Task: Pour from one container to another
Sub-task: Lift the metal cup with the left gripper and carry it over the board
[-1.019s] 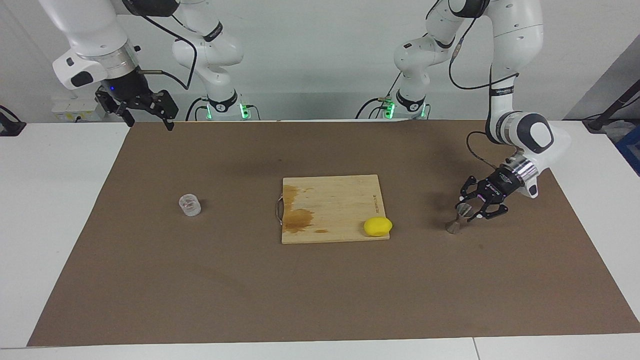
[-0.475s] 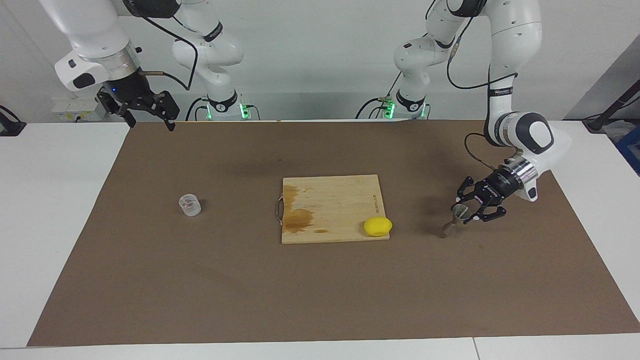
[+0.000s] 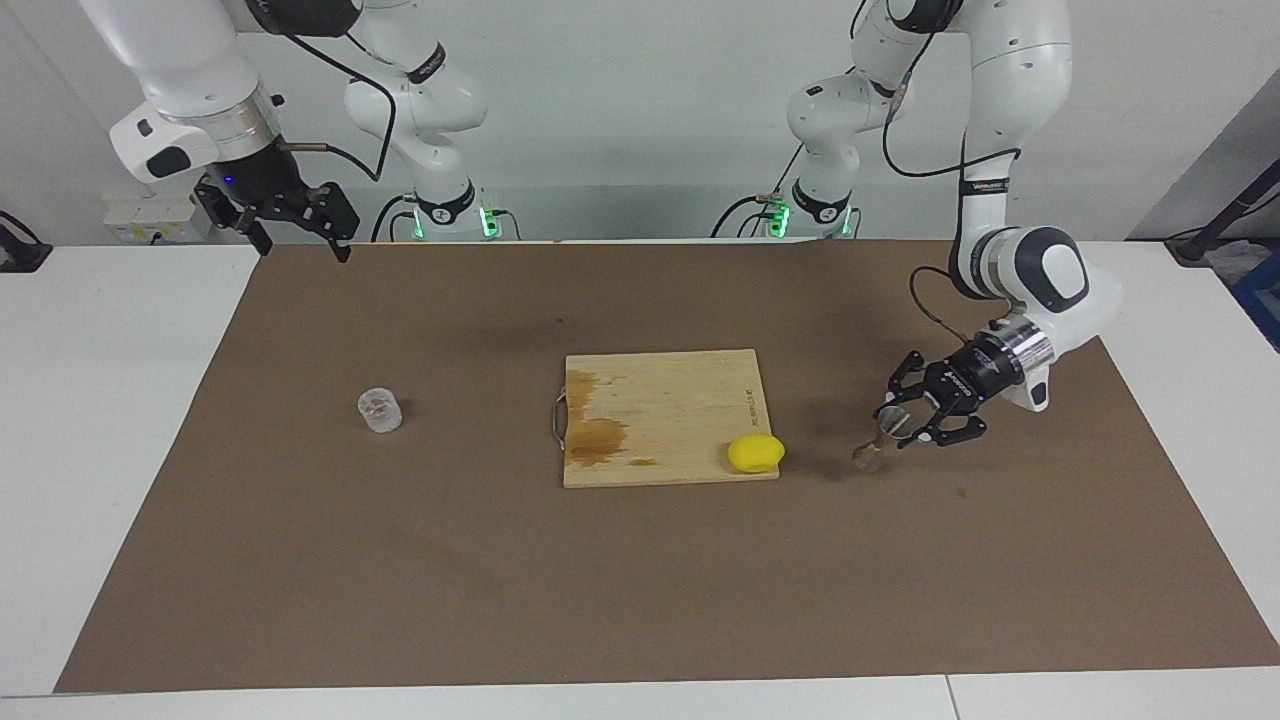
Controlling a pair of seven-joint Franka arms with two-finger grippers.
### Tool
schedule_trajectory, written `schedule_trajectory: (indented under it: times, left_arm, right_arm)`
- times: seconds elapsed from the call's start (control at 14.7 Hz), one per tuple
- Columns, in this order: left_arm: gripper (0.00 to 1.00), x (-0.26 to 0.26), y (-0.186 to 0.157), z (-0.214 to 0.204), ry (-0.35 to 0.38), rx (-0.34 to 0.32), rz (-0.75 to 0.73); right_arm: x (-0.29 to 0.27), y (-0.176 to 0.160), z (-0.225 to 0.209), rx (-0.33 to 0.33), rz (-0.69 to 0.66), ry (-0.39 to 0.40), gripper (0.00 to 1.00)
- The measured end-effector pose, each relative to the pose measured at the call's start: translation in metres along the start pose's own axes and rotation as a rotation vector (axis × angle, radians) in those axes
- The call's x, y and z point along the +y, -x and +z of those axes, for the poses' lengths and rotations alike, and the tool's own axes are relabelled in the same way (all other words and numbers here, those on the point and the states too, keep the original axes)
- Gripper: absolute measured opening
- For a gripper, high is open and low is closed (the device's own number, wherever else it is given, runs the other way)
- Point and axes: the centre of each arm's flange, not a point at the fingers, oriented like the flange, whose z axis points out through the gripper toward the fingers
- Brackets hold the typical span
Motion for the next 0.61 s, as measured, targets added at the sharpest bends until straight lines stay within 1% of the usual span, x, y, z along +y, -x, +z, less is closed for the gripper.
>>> schedule_trajectory:
  times: [0.14,0.34,0.48,0.61]
  left_arm:
    - [0.48,-0.014,0.018,0.037,-0.022,-0.02,-0.024]
    - [0.48,-0.048,0.035,0.103,0.024,0.007,-0.064]
    - [0.48,-0.081,0.04,0.146,0.028,0.03,-0.082]
    - [0.48,-0.113,0.041,0.179,0.024,0.064,-0.079]
  right_arm:
    - [0.0,0.001,-0.001,0.002,0.0,0.0,1.0]
    - [0.0,0.002,-0.002,0.005,0.0,-0.001,1.0]
    - [0.0,0.002,-0.001,0.0,0.0,0.0,1.0]
    - [0.0,0.002,0.001,-0.005,0.0,0.0,1.0]
